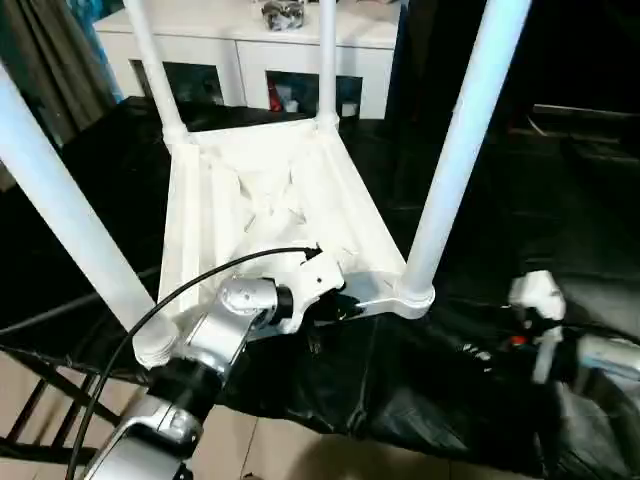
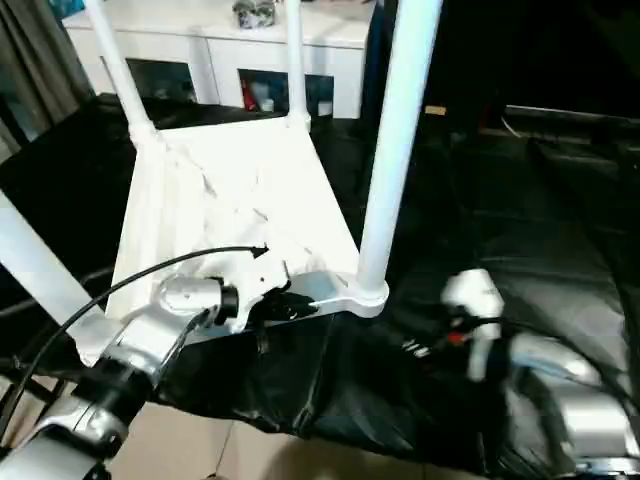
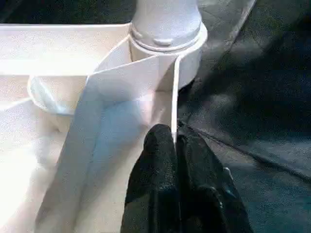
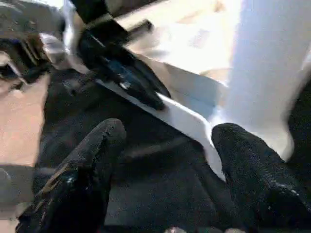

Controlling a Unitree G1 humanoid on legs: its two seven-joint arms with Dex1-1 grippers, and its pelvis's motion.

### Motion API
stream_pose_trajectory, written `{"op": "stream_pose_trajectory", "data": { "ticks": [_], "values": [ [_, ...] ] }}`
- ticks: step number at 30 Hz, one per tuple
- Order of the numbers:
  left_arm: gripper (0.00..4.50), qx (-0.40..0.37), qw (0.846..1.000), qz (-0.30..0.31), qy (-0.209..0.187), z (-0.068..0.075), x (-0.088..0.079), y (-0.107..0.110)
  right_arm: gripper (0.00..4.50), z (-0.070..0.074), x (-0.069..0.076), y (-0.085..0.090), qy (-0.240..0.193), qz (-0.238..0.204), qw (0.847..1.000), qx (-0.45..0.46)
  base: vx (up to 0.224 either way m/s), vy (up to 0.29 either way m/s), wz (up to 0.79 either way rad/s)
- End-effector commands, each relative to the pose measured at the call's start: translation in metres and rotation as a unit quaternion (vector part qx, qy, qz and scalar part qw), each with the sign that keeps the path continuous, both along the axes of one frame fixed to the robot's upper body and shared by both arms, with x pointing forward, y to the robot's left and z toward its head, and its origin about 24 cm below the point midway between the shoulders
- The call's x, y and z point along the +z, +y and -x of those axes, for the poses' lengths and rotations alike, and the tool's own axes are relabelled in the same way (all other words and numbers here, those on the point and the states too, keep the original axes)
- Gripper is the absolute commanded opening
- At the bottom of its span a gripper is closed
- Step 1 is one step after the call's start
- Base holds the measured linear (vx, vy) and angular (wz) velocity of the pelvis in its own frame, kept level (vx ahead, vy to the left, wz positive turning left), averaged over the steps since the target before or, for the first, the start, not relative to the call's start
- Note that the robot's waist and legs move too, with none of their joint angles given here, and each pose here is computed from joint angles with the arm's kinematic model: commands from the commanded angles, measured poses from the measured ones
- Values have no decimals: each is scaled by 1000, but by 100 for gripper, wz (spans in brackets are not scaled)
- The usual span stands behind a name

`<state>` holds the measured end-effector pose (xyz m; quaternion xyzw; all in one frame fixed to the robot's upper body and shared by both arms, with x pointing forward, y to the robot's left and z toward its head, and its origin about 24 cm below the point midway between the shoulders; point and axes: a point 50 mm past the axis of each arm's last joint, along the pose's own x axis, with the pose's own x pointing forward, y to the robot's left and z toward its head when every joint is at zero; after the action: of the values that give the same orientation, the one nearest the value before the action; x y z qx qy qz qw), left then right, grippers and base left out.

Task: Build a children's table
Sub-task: Rotate leg to tighten, then rotate table base

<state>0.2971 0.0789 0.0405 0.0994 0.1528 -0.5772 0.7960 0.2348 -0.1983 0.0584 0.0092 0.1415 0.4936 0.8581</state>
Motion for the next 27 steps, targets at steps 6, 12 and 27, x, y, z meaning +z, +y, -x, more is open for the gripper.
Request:
{"op": "stream_pose_trajectory", "data": {
  "ticks": [6, 12, 27],
  "values": [
    [99, -7, 995, 96, 26, 22, 36, 19, 332, -13, 2, 26, -15, -12, 1000, 10, 0, 0, 0],
    [140, 5, 993, 100, 59, 53, 41, 45, 332, -22, -2, 39, -15, -21, 1000, 11, 0, 0, 0],
    [256, 27, 988, 27, 149, 110, 33, 97, 332, -95, -2, -1, -76, 51, 957, -276, 0, 0, 0]
  ]
}}
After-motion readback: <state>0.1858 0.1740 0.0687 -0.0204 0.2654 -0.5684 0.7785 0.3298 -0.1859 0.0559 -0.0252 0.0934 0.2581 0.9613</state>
